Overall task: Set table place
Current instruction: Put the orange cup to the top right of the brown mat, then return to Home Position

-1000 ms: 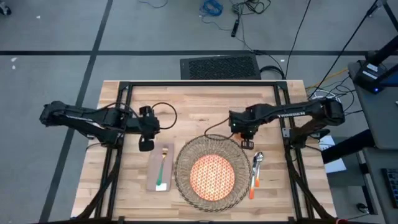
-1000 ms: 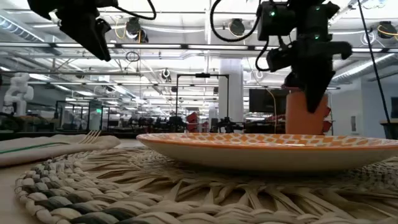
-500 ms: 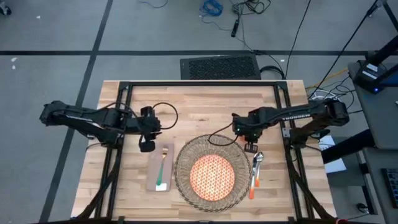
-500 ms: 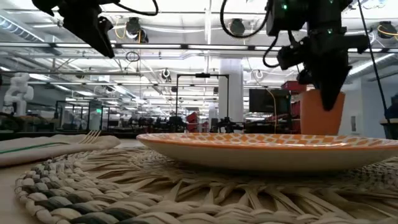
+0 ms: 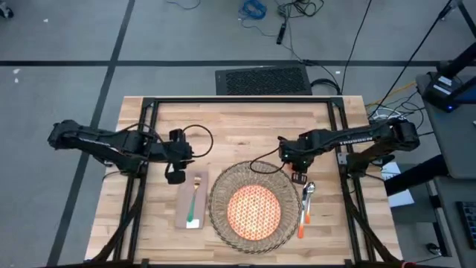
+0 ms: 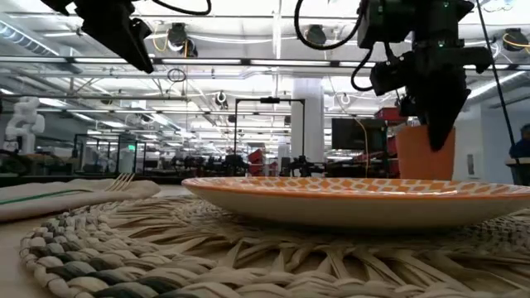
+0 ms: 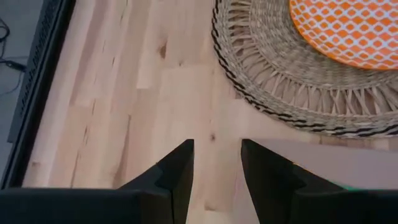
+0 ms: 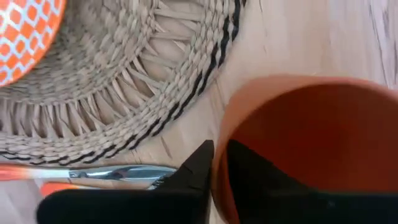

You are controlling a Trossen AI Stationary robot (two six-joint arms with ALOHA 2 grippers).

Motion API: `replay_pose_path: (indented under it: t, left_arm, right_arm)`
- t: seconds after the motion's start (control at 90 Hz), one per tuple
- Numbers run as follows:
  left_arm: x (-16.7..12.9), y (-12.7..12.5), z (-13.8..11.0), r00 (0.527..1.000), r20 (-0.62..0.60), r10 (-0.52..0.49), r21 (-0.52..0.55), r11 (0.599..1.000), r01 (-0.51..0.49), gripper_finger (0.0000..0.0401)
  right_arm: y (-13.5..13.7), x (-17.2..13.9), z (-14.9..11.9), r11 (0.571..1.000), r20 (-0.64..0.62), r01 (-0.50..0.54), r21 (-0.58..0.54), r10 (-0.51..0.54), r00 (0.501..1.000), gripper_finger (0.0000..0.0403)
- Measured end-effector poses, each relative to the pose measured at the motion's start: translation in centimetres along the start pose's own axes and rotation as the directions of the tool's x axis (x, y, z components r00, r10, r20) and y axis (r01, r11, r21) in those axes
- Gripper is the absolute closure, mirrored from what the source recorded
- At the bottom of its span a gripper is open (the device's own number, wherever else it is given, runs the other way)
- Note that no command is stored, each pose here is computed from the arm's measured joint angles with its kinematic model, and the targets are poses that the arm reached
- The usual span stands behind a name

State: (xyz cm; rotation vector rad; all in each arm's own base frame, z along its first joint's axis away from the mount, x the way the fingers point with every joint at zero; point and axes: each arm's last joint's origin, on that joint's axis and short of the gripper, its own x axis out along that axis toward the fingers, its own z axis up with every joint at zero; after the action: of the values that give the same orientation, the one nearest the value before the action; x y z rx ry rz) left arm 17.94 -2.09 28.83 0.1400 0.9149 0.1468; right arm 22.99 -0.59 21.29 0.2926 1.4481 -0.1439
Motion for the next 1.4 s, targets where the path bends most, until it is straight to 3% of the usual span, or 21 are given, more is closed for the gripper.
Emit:
replay_pose_path:
  t: [0.533,0.756,0.856,0.944,1.089,1.222,1.289,1.4]
  left_arm:
    - [0.0,0.0,0.2,1.0,0.017,-0.001,-0.006,1.0,0.001,0.0281]
    - [-0.2,0.0,0.6,0.999,0.05,0.004,-0.004,1.0,-0.004,0.0281]
    - [-1.7,0.6,1.2,0.991,0.12,0.064,0.001,0.998,-0.064,0.0281]
    - [-4.0,1.4,1.3,0.959,0.255,0.122,-0.024,0.992,-0.12,0.0281]
    - [-8.3,2.5,-0.3,0.819,0.559,0.13,-0.089,0.991,-0.097,0.0281]
    - [-9.6,3.1,-3.5,0.68,0.717,0.15,-0.146,0.987,-0.063,0.0281]
    - [-9.1,3.2,-5.0,0.635,0.755,0.164,-0.171,0.984,-0.05,0.0281]
    - [-7.2,2.8,-6.7,0.608,0.775,0.175,-0.188,0.981,-0.042,0.0281]
  right_arm:
    - [1.1,-2.4,-1.2,1.0,0.152,0.012,0.004,-0.012,0.988,0.0338]
    - [2.0,-5.6,-1.9,0.999,0.314,0.037,-0.027,-0.027,0.949,0.0339]
    - [2.5,-9.1,-2.6,0.995,0.468,0.086,-0.051,-0.053,0.882,0.0339]
    - [2.7,-12.6,-4.2,0.99,0.617,0.133,-0.052,-0.073,0.783,0.0339]
    - [2.4,-16.5,-8.3,0.99,0.818,0.122,-0.067,-0.015,0.575,0.0339]
    - [2.0,-16.1,-10.9,0.99,0.894,0.11,-0.091,0.033,0.448,0.0339]
    - [2.0,-14.7,-11.3,0.985,0.903,0.134,-0.107,0.041,0.427,0.0339]
    - [1.9,-12.5,-11.5,0.98,0.911,0.147,-0.131,0.061,0.409,0.0339]
